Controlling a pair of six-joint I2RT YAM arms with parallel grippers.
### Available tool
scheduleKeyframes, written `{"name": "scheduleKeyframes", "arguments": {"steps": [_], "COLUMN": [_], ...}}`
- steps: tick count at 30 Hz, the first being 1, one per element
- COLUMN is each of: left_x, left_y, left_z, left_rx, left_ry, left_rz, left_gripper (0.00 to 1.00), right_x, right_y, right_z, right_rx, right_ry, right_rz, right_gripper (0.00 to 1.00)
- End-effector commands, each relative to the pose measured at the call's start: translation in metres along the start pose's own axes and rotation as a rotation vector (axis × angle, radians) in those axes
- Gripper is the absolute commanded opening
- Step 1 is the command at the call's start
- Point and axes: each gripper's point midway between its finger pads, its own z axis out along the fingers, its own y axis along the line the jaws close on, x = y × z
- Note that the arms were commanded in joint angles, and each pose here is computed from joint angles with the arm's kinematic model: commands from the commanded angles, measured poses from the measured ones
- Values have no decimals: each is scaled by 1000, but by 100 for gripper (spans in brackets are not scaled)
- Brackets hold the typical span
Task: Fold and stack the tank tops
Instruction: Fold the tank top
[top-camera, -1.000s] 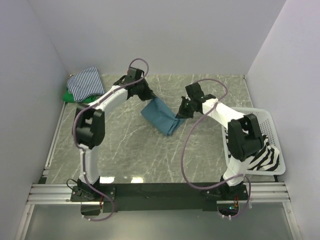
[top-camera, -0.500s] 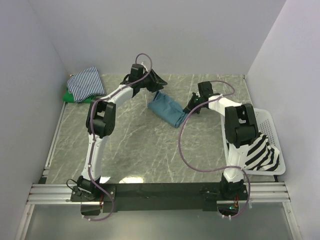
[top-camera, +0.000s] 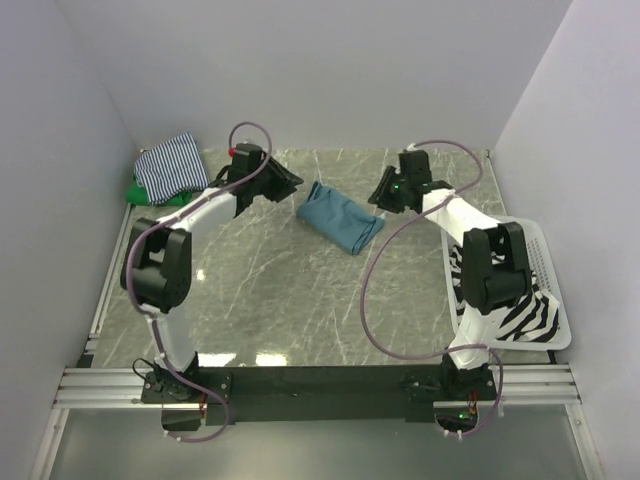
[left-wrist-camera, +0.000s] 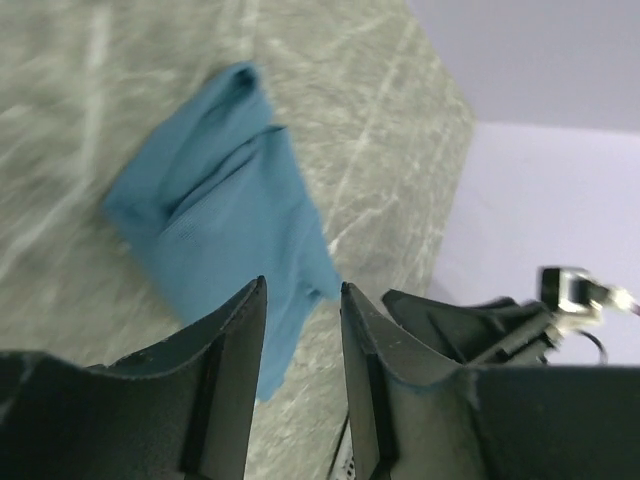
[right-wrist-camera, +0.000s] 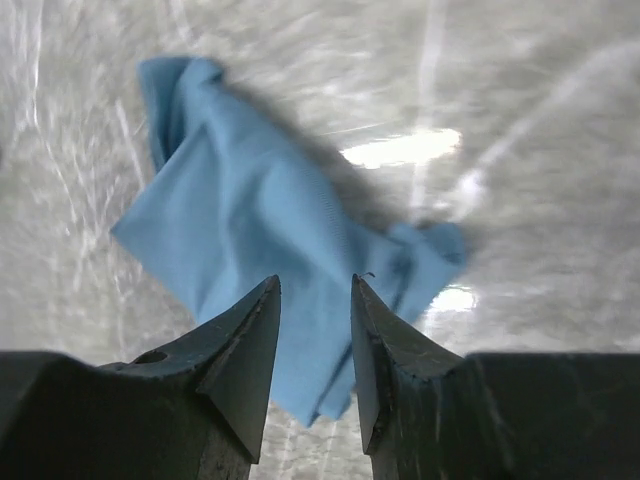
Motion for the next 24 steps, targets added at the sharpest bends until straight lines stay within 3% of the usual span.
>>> {"name": "scheduleKeyframes", "arguments": {"steps": [1, 6, 10, 15, 19, 24], "left_x": [2, 21, 25, 19, 5, -12], "left_y": [33, 57, 65, 76, 92, 100], "left_z": [-12, -12, -19, -33, -44, -60], "left_rx": [-125, -163, -180, -212, -237, -249], "left_ry": [-80, -27, -27, -47, -68, -102], "left_rz": [-87, -124, -120, -125, -145, -149], "left_gripper": [41, 41, 41, 41, 41, 40], "right_x": [7, 54, 80, 135, 178, 217], "right_y": [28, 35, 23, 44, 80, 163], "right_z": [-8, 11, 22, 20, 16, -1], "right_rx": [26, 78, 143, 100, -26, -274], "right_ry": [-41, 54, 123, 204, 294, 367], "right_rz": [-191, -301, -300, -295, -233, -121], "right_gripper": [42, 42, 42, 42, 42, 42]}}
